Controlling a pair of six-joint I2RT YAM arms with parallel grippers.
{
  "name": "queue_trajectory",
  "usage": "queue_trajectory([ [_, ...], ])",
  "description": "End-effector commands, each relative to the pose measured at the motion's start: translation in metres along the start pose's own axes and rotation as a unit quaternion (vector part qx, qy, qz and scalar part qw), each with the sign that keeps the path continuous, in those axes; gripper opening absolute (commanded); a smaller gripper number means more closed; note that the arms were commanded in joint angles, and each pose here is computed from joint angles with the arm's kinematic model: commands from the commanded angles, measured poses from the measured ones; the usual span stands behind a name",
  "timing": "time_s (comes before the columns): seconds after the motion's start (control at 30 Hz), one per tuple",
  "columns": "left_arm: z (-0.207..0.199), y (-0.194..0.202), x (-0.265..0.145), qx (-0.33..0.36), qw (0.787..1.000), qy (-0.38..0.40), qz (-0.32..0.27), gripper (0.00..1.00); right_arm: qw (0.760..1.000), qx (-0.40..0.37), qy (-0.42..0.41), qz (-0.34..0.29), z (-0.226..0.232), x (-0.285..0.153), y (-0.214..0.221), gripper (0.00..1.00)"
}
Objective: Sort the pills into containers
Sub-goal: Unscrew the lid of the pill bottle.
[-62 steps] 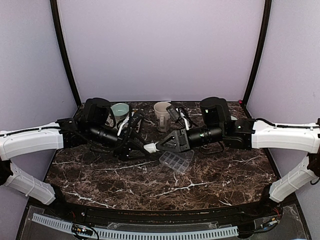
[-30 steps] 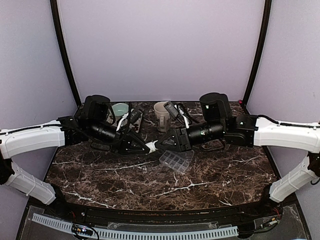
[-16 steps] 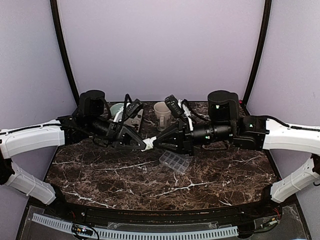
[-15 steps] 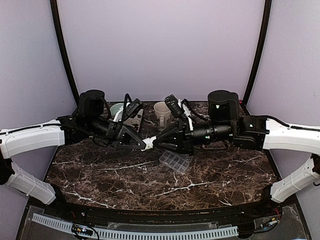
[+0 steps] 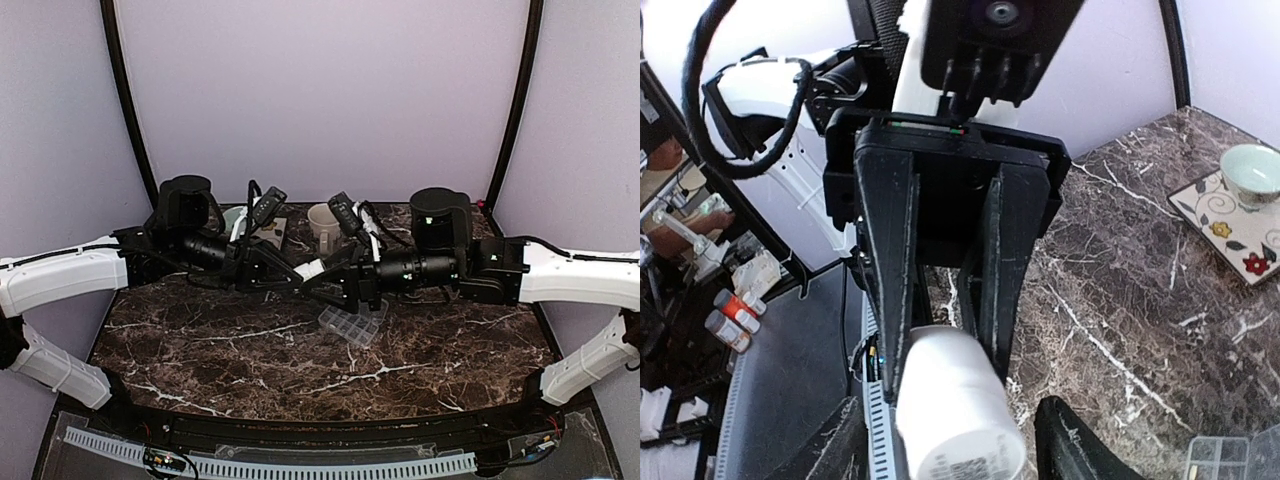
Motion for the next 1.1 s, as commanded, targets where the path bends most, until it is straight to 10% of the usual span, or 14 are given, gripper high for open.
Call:
queue_trajectory([
  [0.0, -0.002, -0.005, -0.005, 0.056, 0.997, -0.053, -0.028, 0.0, 0.998, 0.033, 0.014, -0.056, 0.0, -0.018, -0.018, 0.59],
  [1.07, 0.01, 0.004, -0.017, 0.137, 0.973, -0.166, -0.081, 0.0, 0.973, 0.216, 0.076, -0.039, -0.038, -0.009, -0.022, 0.47],
])
Point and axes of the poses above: each gripper's point midway between its finger pads, its own x axis out along the fingers, its own z axis along the line the jaws close on, y = z × x, the point moved 8 cm from there along -x, back along the fingers, and after that the axes turned 14 degrees about -x, right-handed, at the moved point
